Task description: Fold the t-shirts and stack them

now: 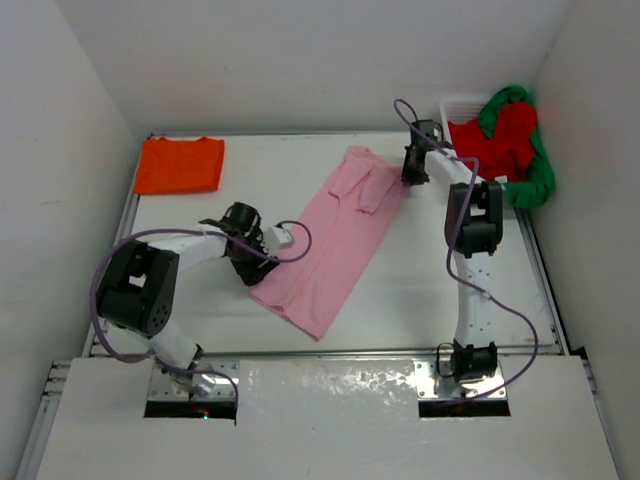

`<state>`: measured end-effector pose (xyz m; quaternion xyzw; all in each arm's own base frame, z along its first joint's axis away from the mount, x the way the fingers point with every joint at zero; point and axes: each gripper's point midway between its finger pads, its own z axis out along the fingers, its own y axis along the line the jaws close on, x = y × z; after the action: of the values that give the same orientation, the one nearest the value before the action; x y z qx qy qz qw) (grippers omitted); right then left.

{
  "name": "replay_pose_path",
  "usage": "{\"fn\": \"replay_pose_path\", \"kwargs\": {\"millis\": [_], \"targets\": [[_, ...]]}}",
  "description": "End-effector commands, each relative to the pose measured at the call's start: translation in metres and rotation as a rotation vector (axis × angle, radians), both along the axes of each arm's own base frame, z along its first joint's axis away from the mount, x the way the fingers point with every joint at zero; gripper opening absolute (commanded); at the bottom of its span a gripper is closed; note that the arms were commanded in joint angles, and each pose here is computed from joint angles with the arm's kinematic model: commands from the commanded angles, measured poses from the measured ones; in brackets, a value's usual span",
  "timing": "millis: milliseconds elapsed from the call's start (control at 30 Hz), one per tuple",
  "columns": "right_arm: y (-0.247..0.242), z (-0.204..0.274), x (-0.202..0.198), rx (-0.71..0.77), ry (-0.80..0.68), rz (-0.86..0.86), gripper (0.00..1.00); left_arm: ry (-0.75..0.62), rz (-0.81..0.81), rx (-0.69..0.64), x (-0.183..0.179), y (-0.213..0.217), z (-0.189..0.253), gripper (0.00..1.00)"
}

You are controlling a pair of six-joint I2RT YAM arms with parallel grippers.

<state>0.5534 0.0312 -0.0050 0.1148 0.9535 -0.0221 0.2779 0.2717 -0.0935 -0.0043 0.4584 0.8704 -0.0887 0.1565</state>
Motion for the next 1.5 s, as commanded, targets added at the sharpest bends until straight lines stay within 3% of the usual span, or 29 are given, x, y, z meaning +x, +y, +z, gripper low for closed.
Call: {"fn": "replay_pose_path", "kwargs": {"millis": [0, 133, 233, 400, 500, 567, 700, 733, 800, 833, 1033, 1233, 1433, 1467], "targets": [[0.029, -0.012, 0.037, 0.106, -0.071, 0.045, 0.18, 0.23, -0.154, -0.026, -0.073, -0.025, -0.034, 0.58], [0.057, 0.014, 0.101, 0.185, -0.3, 0.075, 0.18, 0.245, -0.213, -0.04, -0.078, -0.051, -0.035, 0.58], [0.068, 0.011, 0.126, 0.216, -0.386, 0.072, 0.21, 0.258, -0.236, -0.03, -0.084, -0.06, -0.041, 0.58], [0.068, 0.034, 0.145, 0.216, -0.499, 0.07, 0.26, 0.286, -0.222, -0.034, -0.09, -0.061, -0.042, 0.59], [0.064, 0.061, 0.149, 0.195, -0.554, 0.092, 0.34, 0.282, -0.216, -0.023, -0.089, -0.058, -0.039, 0.6], [0.062, 0.074, 0.149, 0.192, -0.577, 0.1, 0.44, 0.267, -0.208, -0.011, -0.087, -0.056, -0.039, 0.62], [0.054, 0.144, 0.149, 0.186, -0.673, 0.118, 0.61, 0.221, -0.169, 0.025, -0.078, -0.048, -0.037, 0.69], [0.052, 0.155, 0.148, 0.179, -0.685, 0.121, 0.71, 0.203, -0.152, 0.029, -0.073, -0.046, -0.037, 0.69], [0.049, 0.185, 0.145, 0.163, -0.716, 0.137, 0.81, 0.161, -0.113, 0.07, -0.063, -0.035, -0.036, 0.69], [0.048, 0.193, 0.144, 0.153, -0.724, 0.145, 0.96, 0.141, -0.101, 0.088, -0.058, -0.03, -0.035, 0.69], [0.056, 0.233, 0.105, 0.143, -0.704, 0.192, 0.99, 0.006, -0.016, 0.125, -0.03, -0.01, -0.012, 0.72], [0.075, 0.23, 0.04, 0.088, -0.534, 0.249, 0.99, -0.124, 0.045, 0.156, -0.009, 0.006, 0.021, 0.74], [0.097, 0.186, -0.039, 0.135, -0.376, 0.262, 0.99, -0.212, 0.11, 0.217, -0.001, 0.024, 0.046, 0.75], [0.095, 0.159, -0.059, 0.143, -0.31, 0.248, 0.99, -0.227, 0.141, 0.207, -0.001, 0.025, 0.051, 0.75]]}}
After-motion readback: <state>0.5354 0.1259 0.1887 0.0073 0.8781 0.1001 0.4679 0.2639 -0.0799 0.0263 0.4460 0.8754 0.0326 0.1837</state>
